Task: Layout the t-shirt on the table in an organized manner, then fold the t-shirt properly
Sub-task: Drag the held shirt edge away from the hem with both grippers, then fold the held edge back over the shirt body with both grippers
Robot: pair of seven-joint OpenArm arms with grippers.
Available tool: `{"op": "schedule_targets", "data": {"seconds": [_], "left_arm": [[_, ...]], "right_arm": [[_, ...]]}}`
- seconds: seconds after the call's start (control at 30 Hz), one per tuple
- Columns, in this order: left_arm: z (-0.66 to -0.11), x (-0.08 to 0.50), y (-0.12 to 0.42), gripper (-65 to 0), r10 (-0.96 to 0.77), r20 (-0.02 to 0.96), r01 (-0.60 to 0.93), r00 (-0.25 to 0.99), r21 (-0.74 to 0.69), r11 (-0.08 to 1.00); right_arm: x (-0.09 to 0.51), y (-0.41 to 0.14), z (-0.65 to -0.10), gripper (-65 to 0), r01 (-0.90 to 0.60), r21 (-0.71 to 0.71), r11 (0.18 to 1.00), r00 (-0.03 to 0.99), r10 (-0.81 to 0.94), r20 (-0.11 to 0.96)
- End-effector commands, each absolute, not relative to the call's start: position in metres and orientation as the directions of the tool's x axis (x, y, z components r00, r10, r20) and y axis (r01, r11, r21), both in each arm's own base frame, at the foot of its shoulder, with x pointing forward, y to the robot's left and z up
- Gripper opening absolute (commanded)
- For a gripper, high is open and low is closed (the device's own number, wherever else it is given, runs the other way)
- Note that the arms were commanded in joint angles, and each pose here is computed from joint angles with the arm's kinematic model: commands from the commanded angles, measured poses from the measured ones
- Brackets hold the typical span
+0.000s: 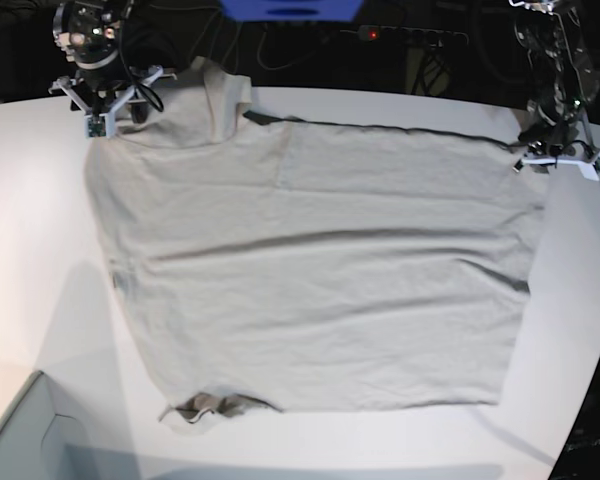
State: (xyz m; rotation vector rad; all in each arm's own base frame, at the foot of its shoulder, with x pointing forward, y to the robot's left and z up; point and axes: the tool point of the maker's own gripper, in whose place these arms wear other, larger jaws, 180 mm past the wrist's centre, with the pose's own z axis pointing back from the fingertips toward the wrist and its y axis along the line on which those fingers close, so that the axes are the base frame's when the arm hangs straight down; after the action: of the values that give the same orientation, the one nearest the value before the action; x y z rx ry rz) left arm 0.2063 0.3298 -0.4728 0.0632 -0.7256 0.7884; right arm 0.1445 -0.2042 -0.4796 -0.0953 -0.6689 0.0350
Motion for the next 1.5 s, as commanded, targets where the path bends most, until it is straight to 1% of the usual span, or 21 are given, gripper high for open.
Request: {"op": "schedule_targets", "data": {"seconds": [0.0, 0.07, 0.1, 0.13, 0.17, 0.27, 0.3, 0.37, 0.53, 0.7, 0.8, 0.93, 1.0, 1.13, 1.3, 1.47], "left_arm": [[-0.472, 0.202, 0.333, -64.9, 0.623, 0.611, -0.670, 0.488, -0.196, 0.716], [-0.472, 0.202, 0.333, -64.9, 0.623, 0.611, -0.670, 0.488, -0.196, 0.716], [-0.472, 0.202, 0.333, -64.9, 0.624, 0.610, -0.670, 0.489, -0.196, 0.716], [-0.472, 0.202, 0.333, -64.9, 0.624, 0.610, -0.670, 0.489, -0.196, 0.716], [-0.472, 0.202, 0.333, -64.9, 0.624, 0.610, -0.670, 0.489, -0.196, 0.716], [-0.473, 0.200, 0.333, -64.9, 0.623, 0.608, -0.670, 0.492, -0.192, 0.717], [-0.473, 0.197, 0.333, -64.9, 0.621, 0.608, -0.670, 0.495, -0.189, 0.718], [-0.472, 0.198, 0.333, -64.9, 0.620, 0.611, -0.668, 0.493, -0.190, 0.719], [-0.467, 0.192, 0.333, -64.9, 0.608, 0.619, -0.662, 0.497, -0.182, 0.727], [-0.453, 0.187, 0.342, -64.9, 0.651, 0.627, -0.689, 0.427, -0.241, 0.684], [-0.452, 0.183, 0.346, -64.9, 0.668, 0.620, -0.698, 0.411, -0.257, 0.669], [-0.451, 0.184, 0.346, -64.9, 0.677, 0.617, -0.699, 0.401, -0.272, 0.661], [-0.450, 0.185, 0.346, -64.9, 0.675, 0.620, -0.697, 0.399, -0.273, 0.663], [-0.436, 0.194, 0.344, -64.9, 0.660, 0.646, -0.677, 0.384, -0.289, 0.677], [-0.407, 0.215, 0.340, -64.9, 0.627, 0.697, -0.633, 0.348, -0.319, 0.705], [-0.388, 0.232, 0.339, -64.9, 0.610, 0.727, -0.605, 0.315, -0.341, 0.719]], "right_arm": [[0.129, -0.206, -0.491, -35.1, -0.015, -0.113, 0.993, 0.832, 0.075, 0.550], [0.127, -0.211, -0.492, -35.9, -0.022, -0.123, 0.992, 0.836, 0.085, 0.543], [0.125, -0.210, -0.494, -37.5, -0.027, -0.121, 0.992, 0.839, 0.089, 0.536], [0.124, -0.210, -0.495, -40.7, -0.028, -0.121, 0.992, 0.841, 0.089, 0.534], [0.123, -0.211, -0.495, -45.3, -0.025, -0.121, 0.992, 0.842, 0.087, 0.533], [0.124, -0.211, -0.494, -64.0, -0.026, -0.124, 0.992, 0.840, 0.088, 0.536], [0.125, -0.212, -0.493, -65.0, -0.026, -0.124, 0.992, 0.839, 0.089, 0.537], [0.129, -0.213, -0.488, -65.0, -0.027, -0.135, 0.991, 0.828, 0.097, 0.552], [0.145, -0.222, -0.453, -65.0, -0.028, -0.196, 0.980, 0.776, 0.145, 0.614], [0.156, -0.223, -0.429, -65.0, -0.030, -0.233, 0.972, 0.735, 0.179, 0.653], [0.159, -0.224, -0.422, -65.0, -0.029, -0.243, 0.970, 0.723, 0.188, 0.665], [0.162, -0.220, -0.421, -65.0, -0.043, -0.234, 0.971, 0.718, 0.193, 0.669], [0.166, -0.212, -0.420, -65.0, -0.068, -0.196, 0.978, 0.705, 0.186, 0.684], [0.172, -0.204, -0.415, -65.0, -0.059, -0.128, 0.990, 0.676, 0.134, 0.725], [0.194, -0.203, -0.405, -65.0, -0.054, -0.122, 0.991, 0.632, 0.129, 0.764], [0.228, -0.204, -0.388, -65.0, -0.040, -0.128, 0.991, 0.571, 0.128, 0.811]]}}
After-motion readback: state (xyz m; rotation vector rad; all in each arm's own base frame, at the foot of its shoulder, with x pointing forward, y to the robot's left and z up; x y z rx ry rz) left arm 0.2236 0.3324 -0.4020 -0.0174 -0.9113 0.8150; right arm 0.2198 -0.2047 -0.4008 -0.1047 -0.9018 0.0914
